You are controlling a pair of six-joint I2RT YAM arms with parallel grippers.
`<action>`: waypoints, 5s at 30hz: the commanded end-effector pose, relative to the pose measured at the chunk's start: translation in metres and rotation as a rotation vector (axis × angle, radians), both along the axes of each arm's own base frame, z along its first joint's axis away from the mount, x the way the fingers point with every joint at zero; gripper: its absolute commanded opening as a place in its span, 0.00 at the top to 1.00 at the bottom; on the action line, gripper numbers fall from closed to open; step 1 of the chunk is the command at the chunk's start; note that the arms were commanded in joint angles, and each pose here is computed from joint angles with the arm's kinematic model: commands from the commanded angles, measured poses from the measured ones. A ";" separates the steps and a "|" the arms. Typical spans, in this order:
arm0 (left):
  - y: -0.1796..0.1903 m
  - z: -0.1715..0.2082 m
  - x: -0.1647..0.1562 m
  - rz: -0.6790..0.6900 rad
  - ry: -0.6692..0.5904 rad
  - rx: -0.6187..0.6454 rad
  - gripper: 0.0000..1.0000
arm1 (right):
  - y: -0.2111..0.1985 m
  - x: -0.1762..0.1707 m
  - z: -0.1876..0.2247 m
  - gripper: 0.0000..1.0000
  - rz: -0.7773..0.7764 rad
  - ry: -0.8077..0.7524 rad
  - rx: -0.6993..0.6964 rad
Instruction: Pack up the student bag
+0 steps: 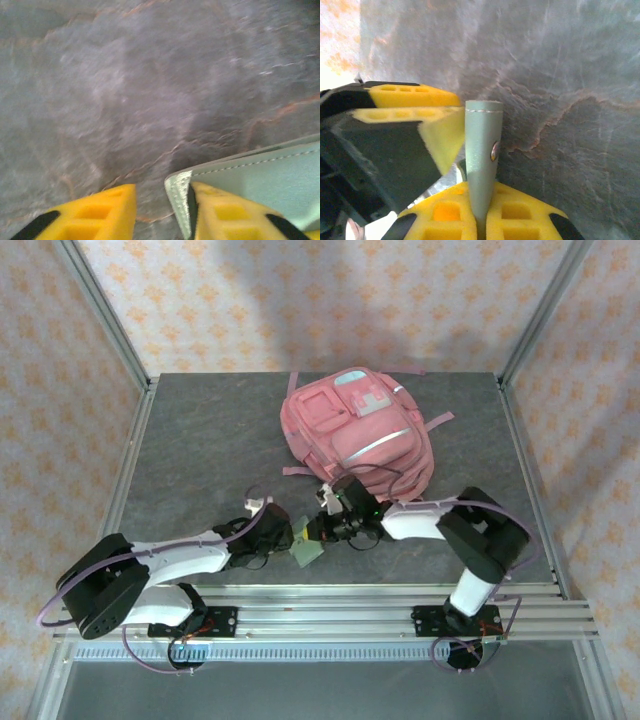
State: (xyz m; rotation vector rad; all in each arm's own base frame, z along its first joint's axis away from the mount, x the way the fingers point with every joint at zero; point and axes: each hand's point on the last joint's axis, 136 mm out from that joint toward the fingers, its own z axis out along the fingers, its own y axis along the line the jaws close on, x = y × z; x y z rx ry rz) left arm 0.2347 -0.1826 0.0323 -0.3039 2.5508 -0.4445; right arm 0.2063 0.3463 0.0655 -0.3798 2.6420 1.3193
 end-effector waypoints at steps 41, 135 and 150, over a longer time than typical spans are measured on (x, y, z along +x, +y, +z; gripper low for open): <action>-0.195 0.091 0.199 -0.575 -0.436 0.701 0.54 | -0.275 0.084 0.123 0.97 -0.985 -0.219 0.082; -0.138 0.103 0.233 -0.276 -0.168 -0.060 0.35 | -0.200 0.086 0.092 0.62 -0.862 -0.228 -0.037; -0.148 0.100 0.230 -0.297 -0.151 -0.143 1.00 | -0.199 0.086 0.065 0.63 -0.852 -0.189 -0.092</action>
